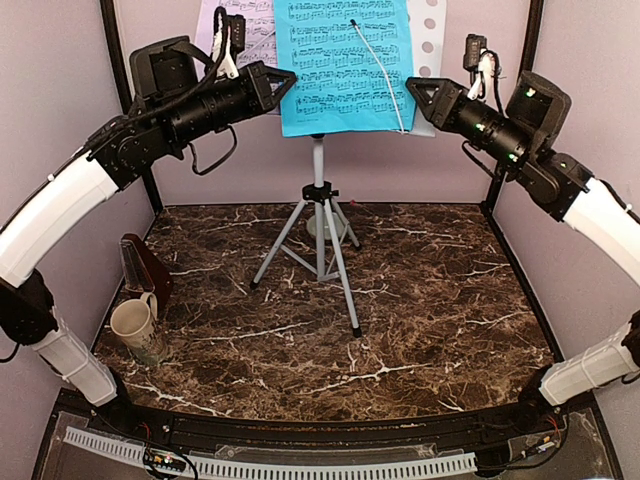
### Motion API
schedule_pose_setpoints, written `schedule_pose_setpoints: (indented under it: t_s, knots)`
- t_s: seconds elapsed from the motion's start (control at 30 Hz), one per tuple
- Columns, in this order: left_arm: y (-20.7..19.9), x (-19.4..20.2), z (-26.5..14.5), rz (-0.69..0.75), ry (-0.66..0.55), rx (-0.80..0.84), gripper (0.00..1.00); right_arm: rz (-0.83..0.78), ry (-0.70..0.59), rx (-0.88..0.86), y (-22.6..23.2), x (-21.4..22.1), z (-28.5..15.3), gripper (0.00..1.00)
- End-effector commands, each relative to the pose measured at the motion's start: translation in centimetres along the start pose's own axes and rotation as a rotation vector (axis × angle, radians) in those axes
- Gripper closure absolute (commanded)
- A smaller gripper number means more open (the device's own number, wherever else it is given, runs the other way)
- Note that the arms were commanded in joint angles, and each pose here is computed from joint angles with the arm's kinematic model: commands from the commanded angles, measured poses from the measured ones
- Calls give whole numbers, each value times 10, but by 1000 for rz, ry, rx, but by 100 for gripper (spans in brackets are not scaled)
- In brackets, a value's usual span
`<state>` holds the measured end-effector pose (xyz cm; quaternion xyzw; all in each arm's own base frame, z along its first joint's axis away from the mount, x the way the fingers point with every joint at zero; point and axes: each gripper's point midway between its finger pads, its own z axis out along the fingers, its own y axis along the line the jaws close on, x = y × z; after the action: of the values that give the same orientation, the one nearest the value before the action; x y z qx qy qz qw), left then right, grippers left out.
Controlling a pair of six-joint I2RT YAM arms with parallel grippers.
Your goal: Set up the instrument practice props
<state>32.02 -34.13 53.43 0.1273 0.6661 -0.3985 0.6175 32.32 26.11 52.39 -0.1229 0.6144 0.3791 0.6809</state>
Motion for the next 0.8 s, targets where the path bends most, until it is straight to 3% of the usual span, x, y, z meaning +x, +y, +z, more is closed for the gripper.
schedule_pose_setpoints:
  t_s: [0.0,0.13,0.27,0.53,0.77]
  knots:
    - [-6,-14,-3,43,-26,2,100,-15,-61,-4,2,-18,-10,71]
    - [0,-14,-6,23,-22,-31,100,-28,-74,8,1,-23,-13,71]
    - [1,-15,-14,-1,-31,-41,85,-33,-86,3,3,-28,-15,71]
    - [-2,-20,-31,-4,-64,-80,65,-35,-92,-3,5,-31,-15,71]
    - [8,-13,-27,-23,-34,-144,61,-35,-100,-5,6,-34,-16,71]
